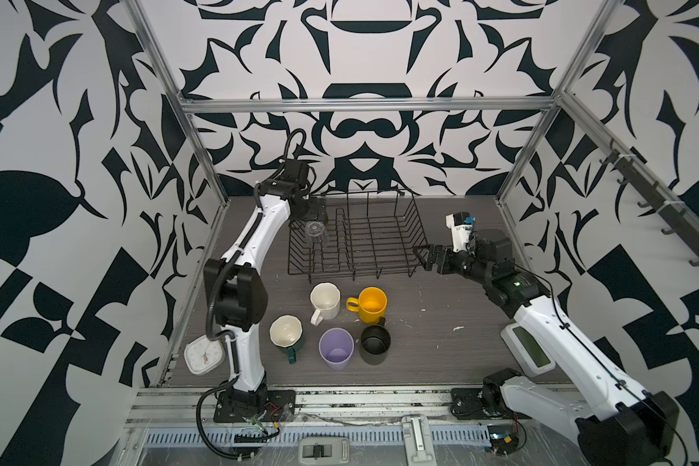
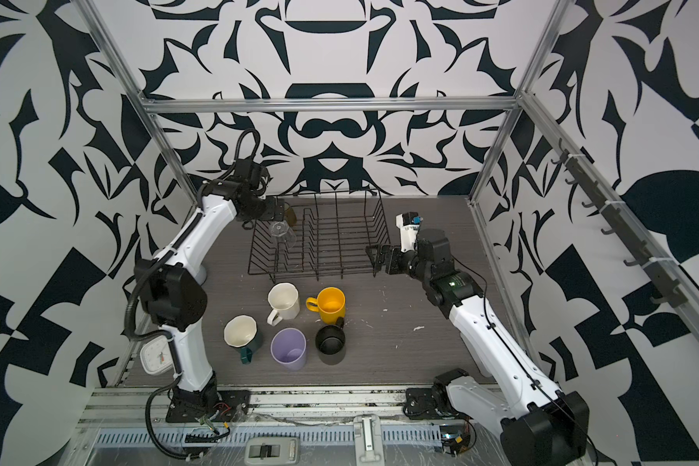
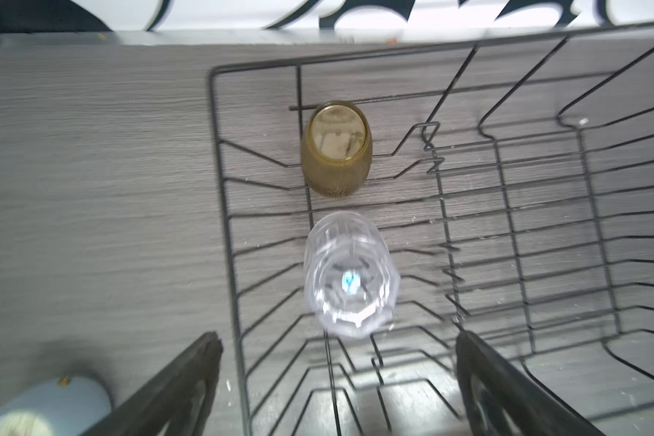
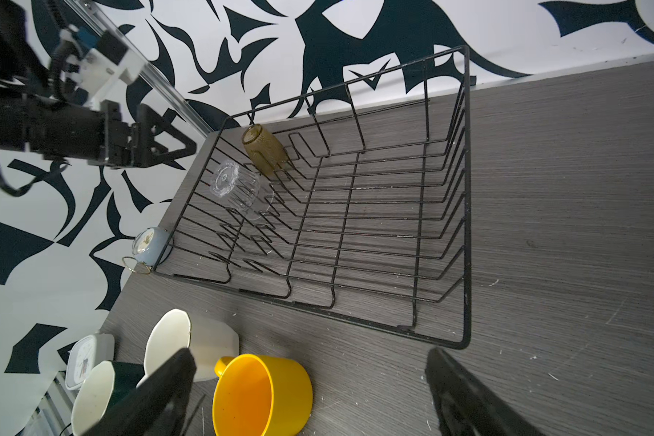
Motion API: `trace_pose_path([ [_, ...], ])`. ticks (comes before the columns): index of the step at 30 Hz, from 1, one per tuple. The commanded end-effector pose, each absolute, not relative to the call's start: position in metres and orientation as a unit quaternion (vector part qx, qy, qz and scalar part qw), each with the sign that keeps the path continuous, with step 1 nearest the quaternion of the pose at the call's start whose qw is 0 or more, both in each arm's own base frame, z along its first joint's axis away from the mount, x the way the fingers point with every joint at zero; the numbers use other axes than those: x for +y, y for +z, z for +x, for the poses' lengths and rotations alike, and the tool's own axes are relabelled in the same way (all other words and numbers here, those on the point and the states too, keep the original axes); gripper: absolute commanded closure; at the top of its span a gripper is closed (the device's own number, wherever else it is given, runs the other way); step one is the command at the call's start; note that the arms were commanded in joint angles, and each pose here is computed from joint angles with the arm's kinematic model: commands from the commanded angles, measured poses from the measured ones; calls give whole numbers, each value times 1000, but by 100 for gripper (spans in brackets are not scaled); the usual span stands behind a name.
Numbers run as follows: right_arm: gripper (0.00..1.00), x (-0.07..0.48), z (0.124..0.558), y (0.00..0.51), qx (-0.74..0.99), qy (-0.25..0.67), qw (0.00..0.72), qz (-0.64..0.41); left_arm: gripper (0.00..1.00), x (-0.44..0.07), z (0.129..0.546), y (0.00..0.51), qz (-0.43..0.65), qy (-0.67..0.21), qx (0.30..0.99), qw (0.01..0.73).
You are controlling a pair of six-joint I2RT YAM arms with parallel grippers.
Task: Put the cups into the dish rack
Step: 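Open the left gripper and lift it off the clear cup, then move the left gripper down to the white-and-green mug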
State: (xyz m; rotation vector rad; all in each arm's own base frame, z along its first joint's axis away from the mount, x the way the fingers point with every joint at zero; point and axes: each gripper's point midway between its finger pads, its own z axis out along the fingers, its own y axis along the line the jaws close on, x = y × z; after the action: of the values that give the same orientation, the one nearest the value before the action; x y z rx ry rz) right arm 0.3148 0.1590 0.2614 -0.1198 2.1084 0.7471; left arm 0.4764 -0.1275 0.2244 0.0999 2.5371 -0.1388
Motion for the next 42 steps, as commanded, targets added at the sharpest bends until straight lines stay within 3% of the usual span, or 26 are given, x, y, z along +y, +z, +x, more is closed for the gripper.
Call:
trace_pose_path([
  [1, 3, 159, 322, 269, 838, 301, 453, -48, 1, -112, 450, 260, 2, -56, 941, 333],
  [12, 3, 155, 334, 261, 848, 271, 452, -49, 9, -58, 284, 242, -109, -51, 952, 282],
  [17, 3, 158, 340, 260, 849, 275, 449, -52, 11, -41, 231, 214, -133, -29, 964, 229],
  [29, 4, 160, 341, 262, 849, 278, 447, -49, 24, -49, 178, 169, -171, -74, 970, 156],
  [42, 4, 159, 340, 259, 849, 278, 447, -47, 43, -43, 148, 134, -186, -39, 979, 66],
])
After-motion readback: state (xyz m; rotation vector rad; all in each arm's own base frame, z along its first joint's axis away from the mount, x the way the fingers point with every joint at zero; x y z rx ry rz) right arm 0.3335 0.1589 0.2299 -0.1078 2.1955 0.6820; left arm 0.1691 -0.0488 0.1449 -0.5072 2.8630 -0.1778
